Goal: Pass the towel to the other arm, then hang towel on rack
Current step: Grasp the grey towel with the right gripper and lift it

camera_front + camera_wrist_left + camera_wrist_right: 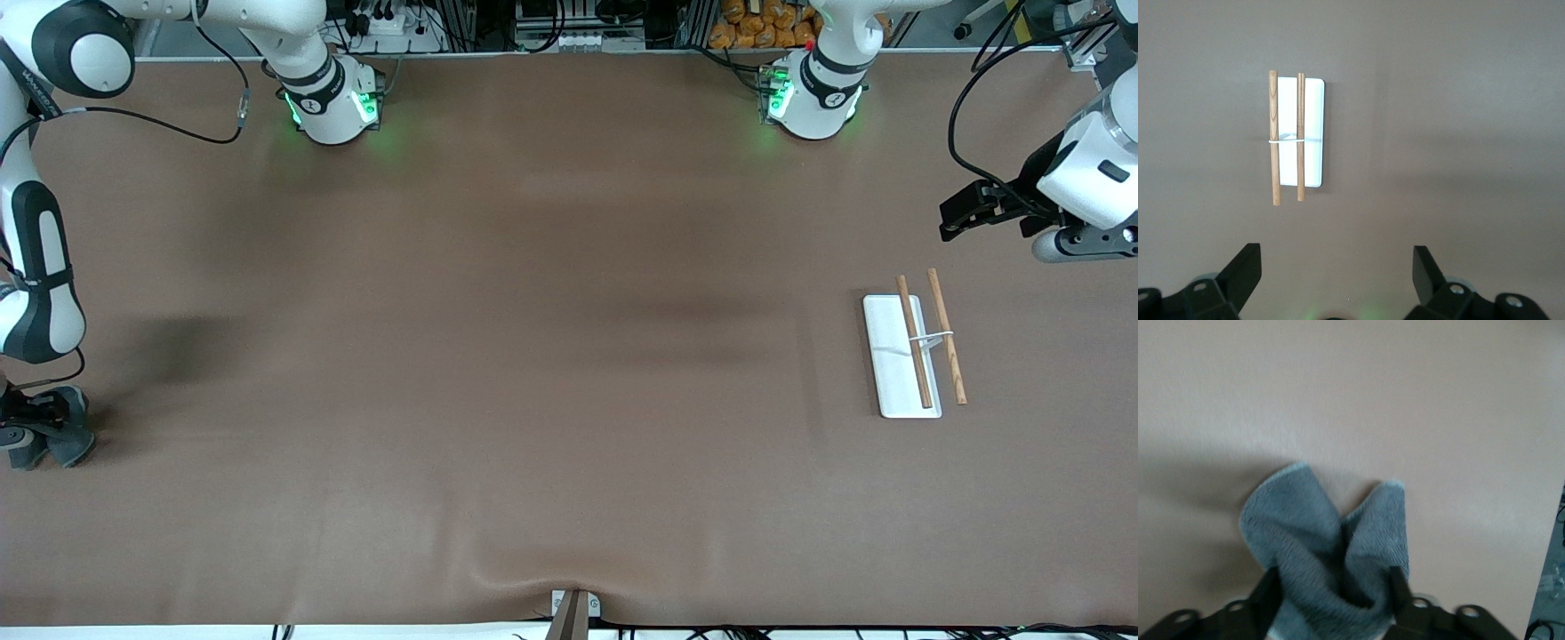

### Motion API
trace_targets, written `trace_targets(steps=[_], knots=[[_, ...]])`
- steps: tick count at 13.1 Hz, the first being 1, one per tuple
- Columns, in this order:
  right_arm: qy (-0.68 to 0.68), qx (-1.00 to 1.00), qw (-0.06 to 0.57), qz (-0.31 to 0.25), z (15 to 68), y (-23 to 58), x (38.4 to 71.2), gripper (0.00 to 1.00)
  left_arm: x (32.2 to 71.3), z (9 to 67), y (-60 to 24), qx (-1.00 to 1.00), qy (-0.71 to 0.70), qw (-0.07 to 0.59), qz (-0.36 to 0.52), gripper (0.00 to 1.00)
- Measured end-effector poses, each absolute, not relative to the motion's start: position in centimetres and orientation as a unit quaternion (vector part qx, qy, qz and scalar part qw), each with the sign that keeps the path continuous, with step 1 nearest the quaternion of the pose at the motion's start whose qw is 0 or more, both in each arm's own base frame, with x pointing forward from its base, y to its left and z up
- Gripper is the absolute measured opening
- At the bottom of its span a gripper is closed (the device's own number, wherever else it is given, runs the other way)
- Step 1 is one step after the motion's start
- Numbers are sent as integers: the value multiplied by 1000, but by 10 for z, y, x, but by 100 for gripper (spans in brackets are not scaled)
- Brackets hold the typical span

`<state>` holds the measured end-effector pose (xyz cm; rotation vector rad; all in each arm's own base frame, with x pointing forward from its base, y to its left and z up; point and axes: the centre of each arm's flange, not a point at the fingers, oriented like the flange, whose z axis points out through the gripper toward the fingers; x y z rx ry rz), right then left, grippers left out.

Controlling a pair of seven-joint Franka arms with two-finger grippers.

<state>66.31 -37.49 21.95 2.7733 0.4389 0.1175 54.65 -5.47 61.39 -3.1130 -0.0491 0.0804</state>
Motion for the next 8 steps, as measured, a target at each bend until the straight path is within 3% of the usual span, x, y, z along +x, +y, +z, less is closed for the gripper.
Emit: trace_targets(steps=[5, 8], knots=[[159, 978, 136, -24, 231, -352, 672, 7, 546, 614, -57, -999, -14, 14, 26, 100], [137, 984, 90, -77, 252, -342, 669, 5, 546, 614, -58, -1000, -13, 13, 24, 100]])
